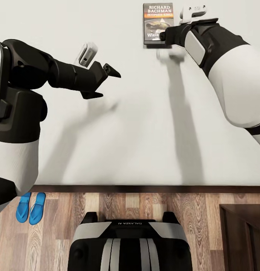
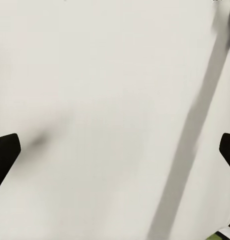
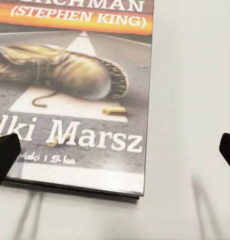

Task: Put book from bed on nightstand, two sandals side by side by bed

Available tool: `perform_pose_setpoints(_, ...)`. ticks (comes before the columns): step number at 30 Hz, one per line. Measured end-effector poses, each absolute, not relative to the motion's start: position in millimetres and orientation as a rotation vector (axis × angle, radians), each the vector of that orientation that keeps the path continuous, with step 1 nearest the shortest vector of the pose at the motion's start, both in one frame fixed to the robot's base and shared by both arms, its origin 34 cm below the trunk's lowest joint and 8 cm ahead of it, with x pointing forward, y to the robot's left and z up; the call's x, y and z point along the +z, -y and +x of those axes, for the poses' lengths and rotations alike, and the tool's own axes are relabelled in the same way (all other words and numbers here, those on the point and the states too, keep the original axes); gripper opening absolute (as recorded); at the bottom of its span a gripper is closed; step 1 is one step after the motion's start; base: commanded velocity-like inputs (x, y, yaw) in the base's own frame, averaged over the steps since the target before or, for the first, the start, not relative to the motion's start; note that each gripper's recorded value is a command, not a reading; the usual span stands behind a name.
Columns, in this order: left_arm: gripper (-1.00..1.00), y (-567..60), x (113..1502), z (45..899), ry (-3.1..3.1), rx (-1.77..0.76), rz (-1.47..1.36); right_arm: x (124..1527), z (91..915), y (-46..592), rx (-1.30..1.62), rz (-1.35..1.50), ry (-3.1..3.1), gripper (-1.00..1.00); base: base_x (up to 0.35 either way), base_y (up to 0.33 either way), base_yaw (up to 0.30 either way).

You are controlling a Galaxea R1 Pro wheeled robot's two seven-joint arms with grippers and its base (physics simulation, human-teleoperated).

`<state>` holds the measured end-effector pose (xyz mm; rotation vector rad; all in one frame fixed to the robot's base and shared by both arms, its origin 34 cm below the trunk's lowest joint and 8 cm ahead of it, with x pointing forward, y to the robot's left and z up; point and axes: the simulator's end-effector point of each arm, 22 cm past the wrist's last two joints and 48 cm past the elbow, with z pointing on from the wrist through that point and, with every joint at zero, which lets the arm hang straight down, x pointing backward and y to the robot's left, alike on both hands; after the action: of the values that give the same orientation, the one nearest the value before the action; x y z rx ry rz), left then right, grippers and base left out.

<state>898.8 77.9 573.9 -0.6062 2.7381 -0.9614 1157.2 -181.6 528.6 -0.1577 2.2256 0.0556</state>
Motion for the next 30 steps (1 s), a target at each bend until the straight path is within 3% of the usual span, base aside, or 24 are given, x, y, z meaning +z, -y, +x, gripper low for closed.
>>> perform_pose_setpoints(21, 1.0, -78, 574, 899, -2.739, -0.961, -0.606, 612, 1189, 190, 0.027, -0.123, -2.127, 1.0, 0.083, 0.0, 0.0)
perform_pose_setpoints(30, 1.0, -78, 574, 899, -2.738, -0.961, -0.606, 603, 1182, 191, 0.026, -0.122, -2.148, 1.0, 0.188, 0.02, 0.0)
